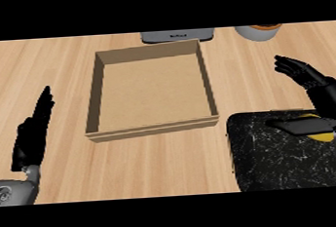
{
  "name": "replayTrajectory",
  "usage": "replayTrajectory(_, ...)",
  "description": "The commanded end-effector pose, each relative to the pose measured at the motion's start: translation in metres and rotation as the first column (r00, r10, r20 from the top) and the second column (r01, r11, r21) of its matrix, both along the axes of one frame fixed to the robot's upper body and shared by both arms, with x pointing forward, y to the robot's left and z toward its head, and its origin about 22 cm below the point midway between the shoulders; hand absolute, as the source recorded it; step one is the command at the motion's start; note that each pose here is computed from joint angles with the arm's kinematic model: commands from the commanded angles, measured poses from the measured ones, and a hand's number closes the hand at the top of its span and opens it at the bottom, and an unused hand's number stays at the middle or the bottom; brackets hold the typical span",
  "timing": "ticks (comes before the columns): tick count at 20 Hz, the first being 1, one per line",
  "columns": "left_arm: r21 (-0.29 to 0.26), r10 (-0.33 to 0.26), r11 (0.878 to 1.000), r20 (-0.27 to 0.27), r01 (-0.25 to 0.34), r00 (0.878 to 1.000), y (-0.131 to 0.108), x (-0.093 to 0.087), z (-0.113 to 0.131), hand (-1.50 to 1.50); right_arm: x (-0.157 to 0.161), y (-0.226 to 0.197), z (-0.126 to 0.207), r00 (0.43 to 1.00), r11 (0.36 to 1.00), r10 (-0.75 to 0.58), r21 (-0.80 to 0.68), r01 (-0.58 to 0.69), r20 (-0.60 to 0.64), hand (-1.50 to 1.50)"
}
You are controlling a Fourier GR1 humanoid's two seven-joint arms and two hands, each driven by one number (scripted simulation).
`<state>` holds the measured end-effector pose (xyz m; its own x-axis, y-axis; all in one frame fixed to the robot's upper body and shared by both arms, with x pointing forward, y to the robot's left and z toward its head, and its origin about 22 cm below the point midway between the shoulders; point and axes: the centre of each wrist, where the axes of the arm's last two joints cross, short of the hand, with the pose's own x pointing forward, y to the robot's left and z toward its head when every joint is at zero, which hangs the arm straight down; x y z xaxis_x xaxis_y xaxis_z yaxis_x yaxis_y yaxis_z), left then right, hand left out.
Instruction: Pick the lemon from the tray and place it in the cardboard box
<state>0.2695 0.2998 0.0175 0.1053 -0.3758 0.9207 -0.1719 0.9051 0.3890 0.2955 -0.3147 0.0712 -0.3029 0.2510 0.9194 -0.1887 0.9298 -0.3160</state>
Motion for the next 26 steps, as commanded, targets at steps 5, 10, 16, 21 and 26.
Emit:
replayTrajectory(5,-0.045,-0.091,0.995,-0.044,0.089,0.995,-0.019,-0.016,-0.014,0.00,0.002,-0.116,-0.021,0.996,0.982,0.028,0.182,-0.044,0.090,-1.50)
replayTrajectory(10,-0.028,-0.105,0.994,-0.033,0.104,0.994,-0.021,-0.012,-0.002,0.00,0.005,-0.147,0.034,0.989,0.954,0.135,-0.275,-0.115,0.054,-1.50)
replayTrajectory(16,-0.018,-0.101,0.995,-0.035,0.100,0.994,-0.025,-0.028,-0.024,0.00,0.009,-0.150,0.075,0.963,0.744,0.237,-0.615,-0.263,-0.126,-1.50)
replayTrajectory(21,-0.044,-0.100,0.994,-0.036,0.098,0.994,-0.033,-0.024,-0.007,0.00,0.006,-0.150,0.083,0.911,0.539,0.257,-0.735,-0.412,-0.323,-1.50)
replayTrajectory(26,-0.036,-0.082,0.996,-0.034,0.081,0.996,-0.030,-0.026,-0.001,0.00,0.017,-0.114,0.055,0.874,0.446,0.266,-0.751,-0.486,-0.408,-1.50)
